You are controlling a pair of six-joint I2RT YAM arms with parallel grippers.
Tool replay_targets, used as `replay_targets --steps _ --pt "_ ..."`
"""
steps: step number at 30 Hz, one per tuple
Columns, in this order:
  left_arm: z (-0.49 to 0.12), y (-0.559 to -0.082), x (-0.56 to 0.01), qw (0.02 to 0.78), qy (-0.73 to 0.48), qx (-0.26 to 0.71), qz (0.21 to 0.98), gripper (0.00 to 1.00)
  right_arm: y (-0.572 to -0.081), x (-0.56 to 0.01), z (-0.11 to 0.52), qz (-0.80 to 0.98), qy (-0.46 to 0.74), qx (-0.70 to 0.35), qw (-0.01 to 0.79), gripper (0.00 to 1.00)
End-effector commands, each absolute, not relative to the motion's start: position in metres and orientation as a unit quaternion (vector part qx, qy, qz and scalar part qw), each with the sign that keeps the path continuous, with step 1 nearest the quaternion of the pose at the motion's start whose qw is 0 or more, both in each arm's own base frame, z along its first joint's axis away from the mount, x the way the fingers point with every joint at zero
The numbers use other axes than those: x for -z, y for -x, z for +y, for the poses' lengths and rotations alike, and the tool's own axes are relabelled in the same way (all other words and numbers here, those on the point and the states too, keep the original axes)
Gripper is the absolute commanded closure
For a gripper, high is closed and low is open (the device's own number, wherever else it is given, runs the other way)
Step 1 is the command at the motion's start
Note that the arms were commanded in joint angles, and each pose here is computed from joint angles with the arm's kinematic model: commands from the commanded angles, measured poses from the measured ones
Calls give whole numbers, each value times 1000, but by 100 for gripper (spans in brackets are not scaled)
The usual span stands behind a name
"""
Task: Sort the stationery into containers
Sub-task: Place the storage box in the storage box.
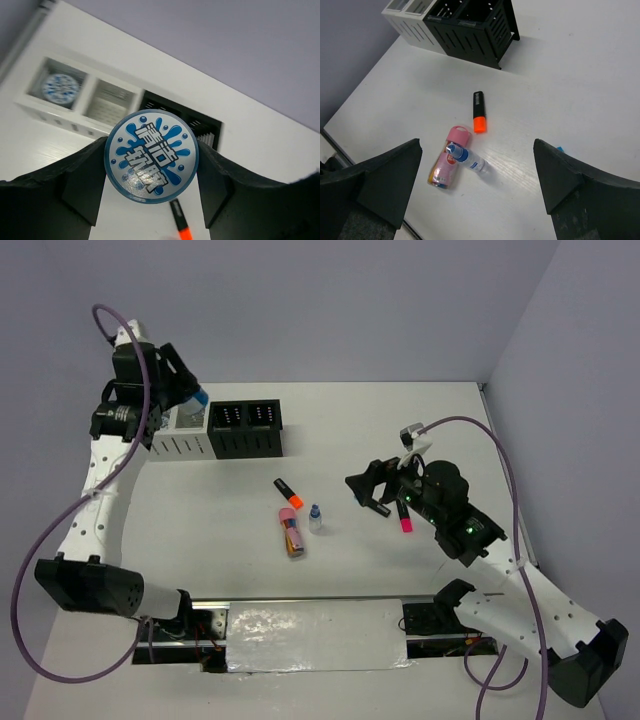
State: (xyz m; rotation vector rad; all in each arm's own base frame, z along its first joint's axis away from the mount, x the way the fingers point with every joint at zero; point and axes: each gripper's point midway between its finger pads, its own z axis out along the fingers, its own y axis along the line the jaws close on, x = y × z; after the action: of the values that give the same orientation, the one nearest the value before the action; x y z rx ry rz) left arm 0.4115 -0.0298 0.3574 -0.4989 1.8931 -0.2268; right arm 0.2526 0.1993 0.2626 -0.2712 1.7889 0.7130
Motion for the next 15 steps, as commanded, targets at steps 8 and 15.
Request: replay_targets --steps 8,15 --pt "104 -458 -329 548 320 -57 771 100 -237 -265 201 750 148 -319 560 0" --pt "148 -485 -286 510 355 -35 783 100 -227 -273 202 734 159 -337 568 0"
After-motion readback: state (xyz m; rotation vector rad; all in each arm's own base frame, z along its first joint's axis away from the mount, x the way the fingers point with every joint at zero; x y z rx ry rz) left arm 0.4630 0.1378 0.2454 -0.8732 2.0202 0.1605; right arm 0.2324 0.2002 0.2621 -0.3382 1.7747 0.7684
